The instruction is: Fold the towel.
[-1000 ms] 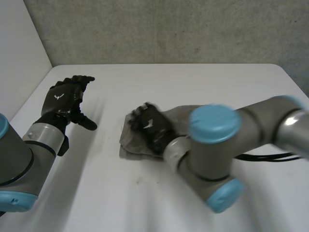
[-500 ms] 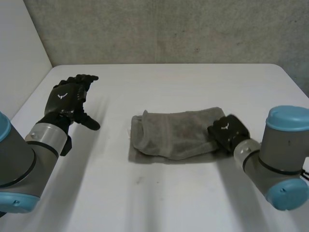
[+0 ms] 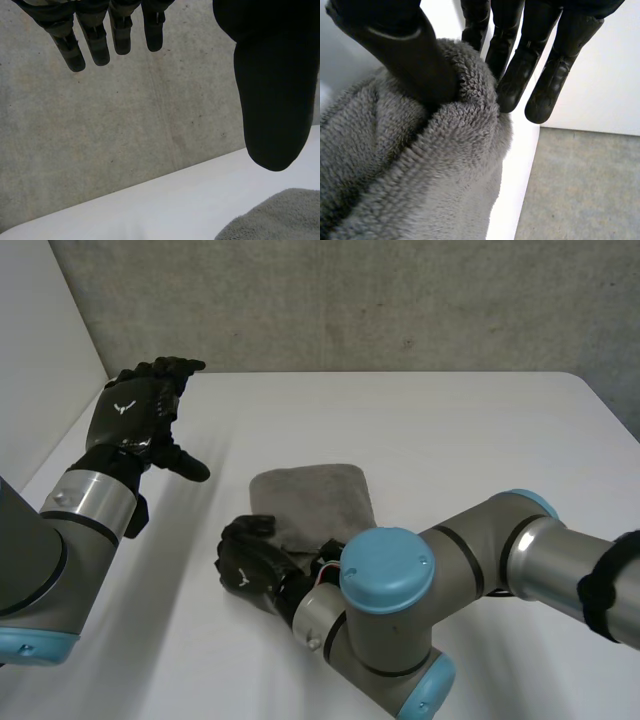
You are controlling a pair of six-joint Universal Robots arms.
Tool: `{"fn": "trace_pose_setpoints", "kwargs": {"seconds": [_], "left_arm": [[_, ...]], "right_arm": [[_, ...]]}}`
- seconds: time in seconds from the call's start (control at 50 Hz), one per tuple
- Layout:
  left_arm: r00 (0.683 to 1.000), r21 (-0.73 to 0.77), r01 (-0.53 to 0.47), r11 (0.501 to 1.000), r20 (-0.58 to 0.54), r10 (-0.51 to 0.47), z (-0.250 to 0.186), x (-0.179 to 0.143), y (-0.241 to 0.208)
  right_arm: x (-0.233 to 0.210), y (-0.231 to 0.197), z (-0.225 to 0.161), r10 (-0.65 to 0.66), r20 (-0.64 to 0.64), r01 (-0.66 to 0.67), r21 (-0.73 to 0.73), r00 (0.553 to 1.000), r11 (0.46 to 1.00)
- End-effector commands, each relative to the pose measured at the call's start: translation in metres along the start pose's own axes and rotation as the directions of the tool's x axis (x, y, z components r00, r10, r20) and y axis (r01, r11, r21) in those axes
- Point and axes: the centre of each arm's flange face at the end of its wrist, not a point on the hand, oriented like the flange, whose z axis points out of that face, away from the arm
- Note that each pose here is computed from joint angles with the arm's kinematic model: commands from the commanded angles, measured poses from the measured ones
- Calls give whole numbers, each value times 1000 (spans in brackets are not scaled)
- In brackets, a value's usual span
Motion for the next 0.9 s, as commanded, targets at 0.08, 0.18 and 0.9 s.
{"fn": "trace_pose_setpoints", "kwargs": {"seconds": [0.08, 0.18, 0.9], "left_arm": [[1000, 10, 4, 1000, -19, -4, 9, 6, -1], [998, -5, 35, 999, -56, -35, 20, 20, 7], [998, -243, 50, 969, -30, -59, 16, 62, 12]], "right_arm": [[61, 43, -40, 406, -237, -441, -117, 882, 890], [89, 60, -65, 646, -349, -699, -38, 679, 714], [141, 115, -75, 859, -458, -965, 9, 230, 263]]}}
